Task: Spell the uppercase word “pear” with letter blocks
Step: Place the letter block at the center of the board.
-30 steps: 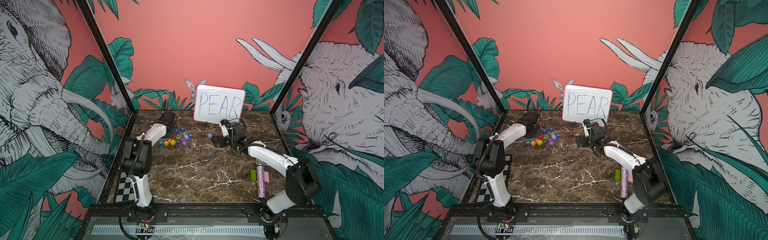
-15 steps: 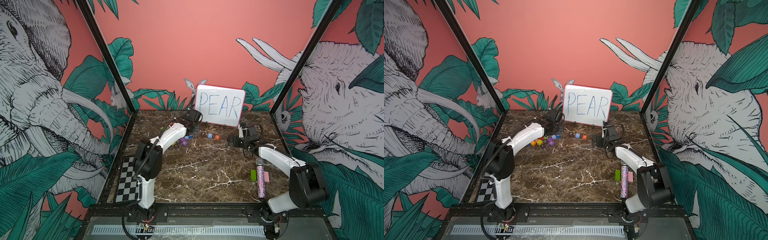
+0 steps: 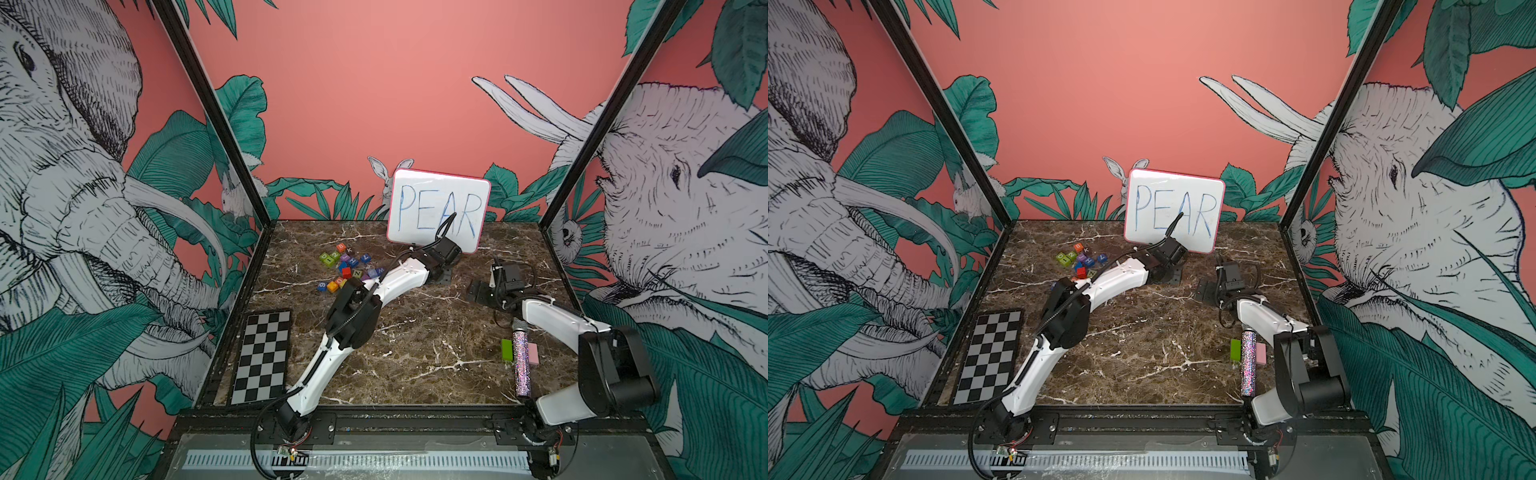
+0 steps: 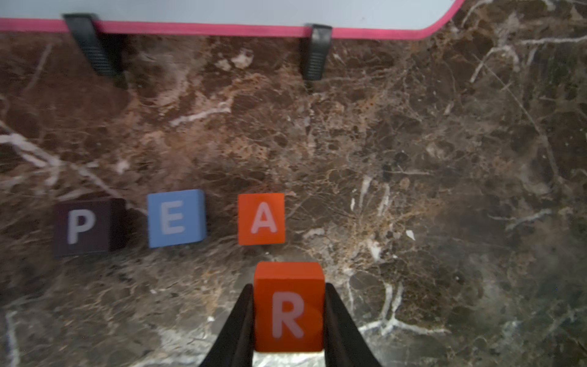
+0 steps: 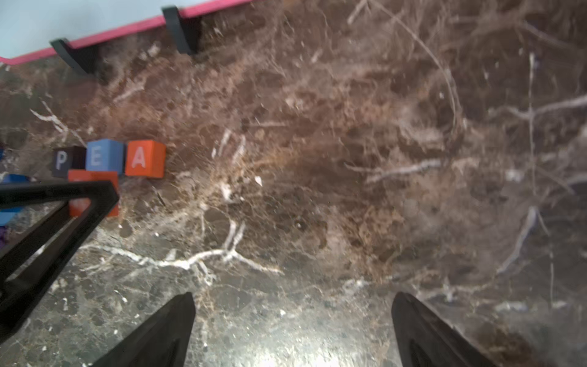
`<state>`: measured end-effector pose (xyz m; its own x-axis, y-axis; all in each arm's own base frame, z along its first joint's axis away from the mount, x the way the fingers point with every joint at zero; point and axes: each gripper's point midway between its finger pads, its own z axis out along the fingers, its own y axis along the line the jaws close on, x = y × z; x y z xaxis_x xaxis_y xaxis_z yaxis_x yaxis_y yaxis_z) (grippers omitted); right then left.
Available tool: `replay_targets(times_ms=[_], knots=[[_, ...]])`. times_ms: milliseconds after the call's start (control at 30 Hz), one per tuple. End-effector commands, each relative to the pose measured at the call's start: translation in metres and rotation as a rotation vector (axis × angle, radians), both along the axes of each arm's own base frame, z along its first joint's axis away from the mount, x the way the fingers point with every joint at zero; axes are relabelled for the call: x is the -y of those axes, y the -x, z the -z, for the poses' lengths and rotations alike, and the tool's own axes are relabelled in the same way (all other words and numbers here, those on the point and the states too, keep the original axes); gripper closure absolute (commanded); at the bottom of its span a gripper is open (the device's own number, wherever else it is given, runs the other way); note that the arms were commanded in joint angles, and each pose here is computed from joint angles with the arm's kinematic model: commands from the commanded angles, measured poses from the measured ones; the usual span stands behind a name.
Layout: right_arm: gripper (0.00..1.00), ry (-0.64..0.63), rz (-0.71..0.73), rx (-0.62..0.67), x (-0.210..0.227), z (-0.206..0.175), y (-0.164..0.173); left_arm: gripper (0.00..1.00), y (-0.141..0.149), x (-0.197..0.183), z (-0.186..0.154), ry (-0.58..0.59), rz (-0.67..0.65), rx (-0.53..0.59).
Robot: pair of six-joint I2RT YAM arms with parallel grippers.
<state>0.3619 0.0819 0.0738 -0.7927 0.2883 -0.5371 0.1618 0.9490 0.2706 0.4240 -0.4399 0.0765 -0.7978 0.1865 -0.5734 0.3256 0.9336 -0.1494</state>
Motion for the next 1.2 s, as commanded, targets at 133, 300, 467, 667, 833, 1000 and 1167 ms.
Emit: replay_targets(times_ms=[133,300,467,667,833,1000,1167], knots=[[0.01,-0.037,0.083,0.066,0.013,-0.008,-0.002,0.73,-0.008,0.028,-0.012,0.064,-0.005,0.046],[0.01,-0.046,0.100,0.069,0.017,-0.008,-0.001,0.73,-0.013,0.036,-0.002,0.059,0.007,0.043],[0.01,-0.058,0.127,0.083,0.023,-0.009,-0.001,0.73,-0.016,0.041,0.002,0.062,0.014,0.044],[0.01,-0.062,0.136,0.081,0.026,-0.008,-0.001,0.72,-0.015,0.042,0.012,0.058,0.017,0.028],[0.01,-0.093,0.127,0.085,0.020,-0.005,-0.006,0.72,-0.015,0.041,0.018,0.044,0.019,0.022],[0.01,-0.121,0.110,0.078,0.014,0.000,-0.008,0.72,-0.015,0.041,0.021,0.041,0.020,0.021],[0.01,-0.126,0.111,0.077,0.014,0.001,-0.008,0.71,-0.016,0.043,0.021,0.046,0.023,0.027]])
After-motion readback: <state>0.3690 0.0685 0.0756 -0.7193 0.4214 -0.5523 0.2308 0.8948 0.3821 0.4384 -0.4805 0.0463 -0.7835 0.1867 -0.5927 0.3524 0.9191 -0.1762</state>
